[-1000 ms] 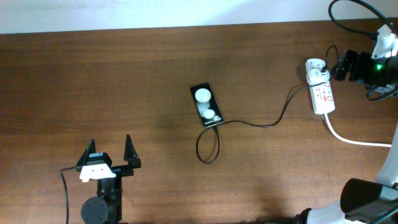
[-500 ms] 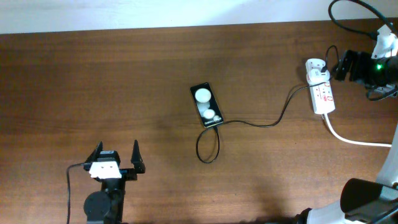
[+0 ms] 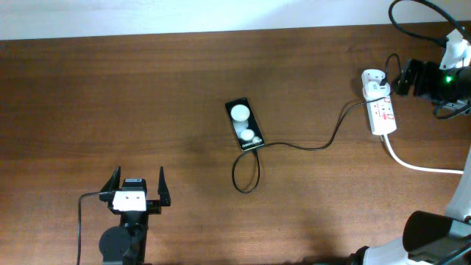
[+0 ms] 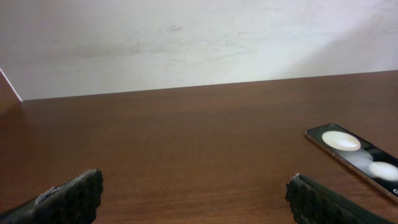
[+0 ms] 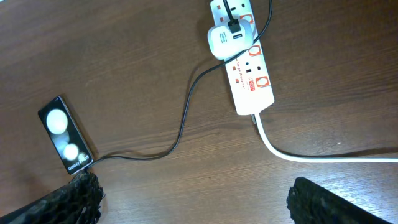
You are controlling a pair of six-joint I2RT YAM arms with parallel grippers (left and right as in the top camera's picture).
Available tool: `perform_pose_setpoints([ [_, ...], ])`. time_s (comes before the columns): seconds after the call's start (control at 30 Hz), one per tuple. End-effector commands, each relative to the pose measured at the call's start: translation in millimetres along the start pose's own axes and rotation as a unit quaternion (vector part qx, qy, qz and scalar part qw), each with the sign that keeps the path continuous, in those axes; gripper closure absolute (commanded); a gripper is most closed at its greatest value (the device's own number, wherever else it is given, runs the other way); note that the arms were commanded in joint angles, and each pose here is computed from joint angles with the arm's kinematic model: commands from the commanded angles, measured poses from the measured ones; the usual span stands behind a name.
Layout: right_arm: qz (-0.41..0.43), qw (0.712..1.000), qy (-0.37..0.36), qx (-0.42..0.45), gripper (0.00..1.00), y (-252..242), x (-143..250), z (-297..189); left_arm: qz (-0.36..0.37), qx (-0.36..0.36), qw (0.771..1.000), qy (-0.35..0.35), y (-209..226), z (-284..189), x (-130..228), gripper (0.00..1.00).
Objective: Plug charger to phone and switch on socket
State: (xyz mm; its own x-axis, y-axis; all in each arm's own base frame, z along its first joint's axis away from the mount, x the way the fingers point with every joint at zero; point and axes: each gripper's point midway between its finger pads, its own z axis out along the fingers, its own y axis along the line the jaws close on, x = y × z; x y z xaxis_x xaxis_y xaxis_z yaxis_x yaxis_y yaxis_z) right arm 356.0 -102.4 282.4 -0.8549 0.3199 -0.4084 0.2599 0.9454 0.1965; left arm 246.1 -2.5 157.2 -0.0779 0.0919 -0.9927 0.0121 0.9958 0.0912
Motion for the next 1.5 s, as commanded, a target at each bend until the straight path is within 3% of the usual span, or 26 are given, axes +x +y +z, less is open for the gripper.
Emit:
perform_pose_setpoints([
  [0.0,0.002,1.000,0.001,0.001,0.01,1.1,0.9,0.0,0.010,0.004,1.000,0.000,-1.1,-0.2,1.1,0.01],
  [0.4,0.000,1.000,-0.005,-0.003,0.01,2.7,-1.9,0.6,0.010,0.004,1.000,0.000,-1.1,-0.2,1.1,0.01],
  [0.5,-0.029,0.998,-0.056,-0.011,0.01,13.6,-4.9,18.2,0.010,0.004,1.000,0.000,-1.1,-0.2,1.1,0.01],
  [0.7,-0.087,0.981,-0.167,-0.046,0.02,35.0,49.5,60.6,0.010,0.004,1.000,0.000,-1.1,-0.2,1.1,0.01],
  [0.77,-0.112,0.959,-0.251,-0.075,0.01,46.8,43.7,48.6,0.010,0.004,1.000,0.000,-1.1,-0.2,1.1,0.01],
  [0.87,-0.156,0.904,-0.386,-0.103,0.01,62.0,39.4,21.5,0.010,0.004,1.000,0.000,-1.1,-0.2,1.1,0.01],
  [1.07,-0.201,0.777,-0.589,-0.090,0.01,67.2,76.4,-31.2,0.010,0.004,1.000,0.000,-1.1,-0.2,1.1,0.01],
  [1.2,-0.194,0.761,-0.613,-0.084,0.01,68.2,92.8,-39.1,0.010,0.004,1.000,0.000,-1.1,-0.2,1.1,0.01],
  [1.43,-0.166,0.751,-0.635,-0.072,0.01,57.0,135.4,-10.1,0.010,0.004,1.000,0.000,-1.1,-0.2,1.1,0.01],
  [1.47,-0.164,0.766,-0.617,-0.076,0.01,56.2,142.2,0.3,0.010,0.004,1.000,0.000,-1.1,-0.2,1.1,0.01],
])
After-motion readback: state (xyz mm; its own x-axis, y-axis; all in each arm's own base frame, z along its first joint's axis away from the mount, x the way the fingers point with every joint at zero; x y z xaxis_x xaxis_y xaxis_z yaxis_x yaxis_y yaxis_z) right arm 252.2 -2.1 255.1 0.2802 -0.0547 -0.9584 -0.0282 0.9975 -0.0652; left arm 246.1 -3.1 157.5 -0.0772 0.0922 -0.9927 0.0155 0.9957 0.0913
